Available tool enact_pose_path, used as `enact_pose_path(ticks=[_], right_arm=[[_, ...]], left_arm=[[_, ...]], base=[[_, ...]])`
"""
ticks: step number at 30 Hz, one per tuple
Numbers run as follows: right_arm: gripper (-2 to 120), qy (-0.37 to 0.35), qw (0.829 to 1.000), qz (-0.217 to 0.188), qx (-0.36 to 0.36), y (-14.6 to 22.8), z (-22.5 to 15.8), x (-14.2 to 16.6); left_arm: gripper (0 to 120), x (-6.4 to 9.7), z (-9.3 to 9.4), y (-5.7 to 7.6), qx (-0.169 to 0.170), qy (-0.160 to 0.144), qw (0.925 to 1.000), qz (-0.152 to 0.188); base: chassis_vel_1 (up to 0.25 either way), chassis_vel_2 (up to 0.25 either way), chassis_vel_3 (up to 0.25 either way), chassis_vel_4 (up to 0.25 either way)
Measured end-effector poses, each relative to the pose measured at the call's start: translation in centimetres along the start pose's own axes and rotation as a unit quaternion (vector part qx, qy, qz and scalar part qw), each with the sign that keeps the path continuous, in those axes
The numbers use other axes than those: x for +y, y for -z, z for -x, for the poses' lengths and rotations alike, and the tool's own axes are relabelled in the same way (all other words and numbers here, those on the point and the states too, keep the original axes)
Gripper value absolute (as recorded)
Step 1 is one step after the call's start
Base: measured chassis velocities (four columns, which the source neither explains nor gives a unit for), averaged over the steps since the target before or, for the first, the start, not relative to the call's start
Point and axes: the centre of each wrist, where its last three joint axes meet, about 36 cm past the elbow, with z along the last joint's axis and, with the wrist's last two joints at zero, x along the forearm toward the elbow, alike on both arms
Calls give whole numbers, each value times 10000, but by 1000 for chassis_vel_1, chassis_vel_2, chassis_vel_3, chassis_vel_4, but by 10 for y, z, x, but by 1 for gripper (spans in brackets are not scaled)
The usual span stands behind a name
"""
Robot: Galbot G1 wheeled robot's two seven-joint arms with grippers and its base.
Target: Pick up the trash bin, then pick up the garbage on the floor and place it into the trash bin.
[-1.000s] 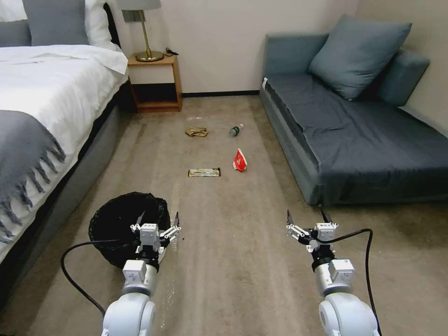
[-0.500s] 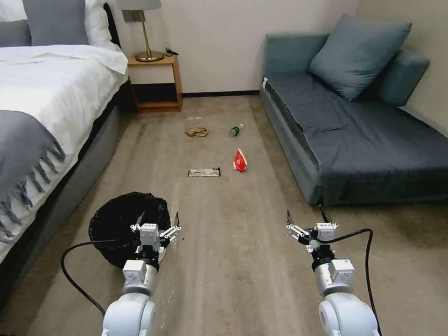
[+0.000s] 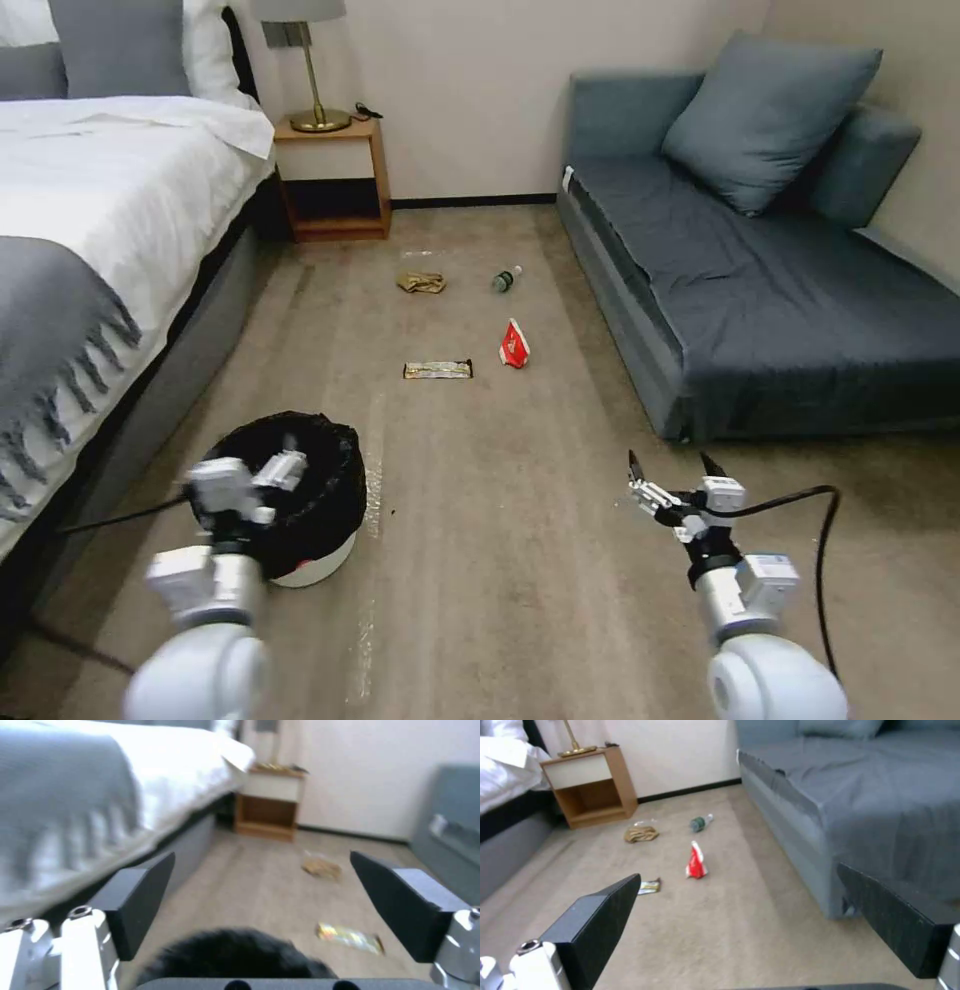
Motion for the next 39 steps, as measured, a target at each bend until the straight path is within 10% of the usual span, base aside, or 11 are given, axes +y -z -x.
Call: enact_pose_path(ticks=[5,26,39], right_arm=[[100,220,9978,514,364,34,-24,2],[100,441,9948,799,447,39,-25,-4],[100,363,9950,805,458,27,-20,-8]], left_arm=[[99,9,-7,22,-155,71,9997,-164],[99,23,0,8,33,239,9997,101],[99,46,21,-9,955,773,9924,-62]], base=[[0,0,0,0],[0,0,0,0],[0,0,0,0]])
